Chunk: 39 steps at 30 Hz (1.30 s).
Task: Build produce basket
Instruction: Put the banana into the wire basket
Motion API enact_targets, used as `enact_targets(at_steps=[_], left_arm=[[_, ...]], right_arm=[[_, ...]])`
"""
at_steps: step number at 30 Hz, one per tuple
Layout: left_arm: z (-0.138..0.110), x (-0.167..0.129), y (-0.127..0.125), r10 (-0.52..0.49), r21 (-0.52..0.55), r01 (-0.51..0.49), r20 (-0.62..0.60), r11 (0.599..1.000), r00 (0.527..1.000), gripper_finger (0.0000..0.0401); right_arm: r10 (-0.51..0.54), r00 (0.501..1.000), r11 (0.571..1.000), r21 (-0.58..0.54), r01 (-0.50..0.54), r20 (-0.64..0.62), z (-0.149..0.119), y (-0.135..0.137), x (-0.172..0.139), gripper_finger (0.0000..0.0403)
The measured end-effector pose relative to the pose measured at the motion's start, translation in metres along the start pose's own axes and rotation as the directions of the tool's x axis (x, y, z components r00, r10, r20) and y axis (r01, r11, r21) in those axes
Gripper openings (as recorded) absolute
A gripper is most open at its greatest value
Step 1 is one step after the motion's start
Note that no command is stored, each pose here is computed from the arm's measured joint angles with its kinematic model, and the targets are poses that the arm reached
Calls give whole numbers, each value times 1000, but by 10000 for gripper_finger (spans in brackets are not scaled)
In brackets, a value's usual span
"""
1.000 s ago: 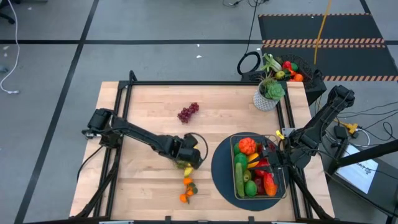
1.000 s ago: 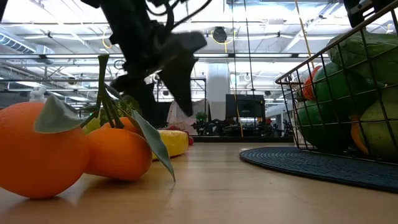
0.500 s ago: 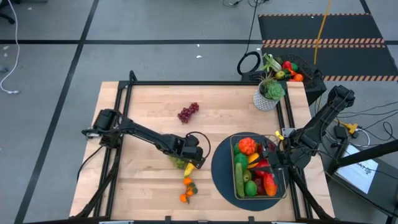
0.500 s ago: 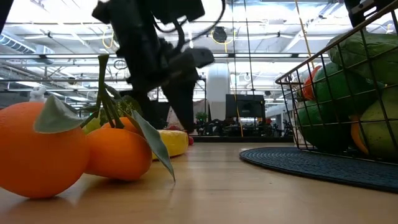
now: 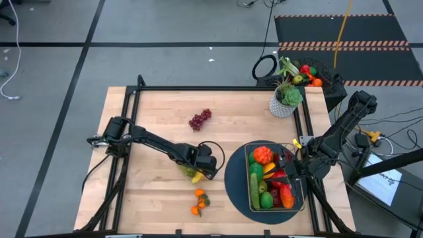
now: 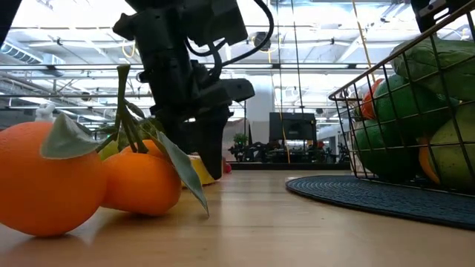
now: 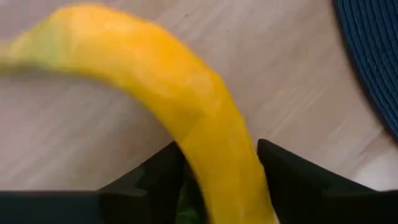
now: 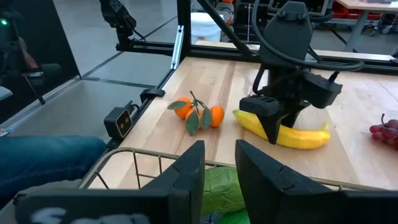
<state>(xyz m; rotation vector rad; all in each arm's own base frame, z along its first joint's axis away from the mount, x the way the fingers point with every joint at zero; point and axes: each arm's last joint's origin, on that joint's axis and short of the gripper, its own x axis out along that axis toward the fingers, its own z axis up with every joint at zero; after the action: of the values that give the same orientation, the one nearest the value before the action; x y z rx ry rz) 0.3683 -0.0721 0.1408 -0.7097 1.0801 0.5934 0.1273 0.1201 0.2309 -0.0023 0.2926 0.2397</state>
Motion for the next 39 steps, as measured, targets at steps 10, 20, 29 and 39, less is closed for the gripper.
enact_targets(at_steps=[10, 20, 29, 39], left_arm=[[15, -37, -5, -103, 83, 93, 122, 992, 987, 133], [28, -101, -29, -384, 337, 256, 400, 906, 832, 145], [23, -126, -52, -461, 540, 82, 617, 837, 637, 143], [5, -135, -58, -305, 499, -233, 771, 835, 558, 143]], right_arm=[[-3, 1000, 1000, 6, 3, 3, 0, 0, 0, 82], [-239, 968, 957, 190, 221, 79, 4, -6, 1, 82], [-354, 915, 907, 309, 286, 194, 15, -4, 21, 94], [-375, 870, 920, 242, 308, 319, 24, -26, 64, 210]])
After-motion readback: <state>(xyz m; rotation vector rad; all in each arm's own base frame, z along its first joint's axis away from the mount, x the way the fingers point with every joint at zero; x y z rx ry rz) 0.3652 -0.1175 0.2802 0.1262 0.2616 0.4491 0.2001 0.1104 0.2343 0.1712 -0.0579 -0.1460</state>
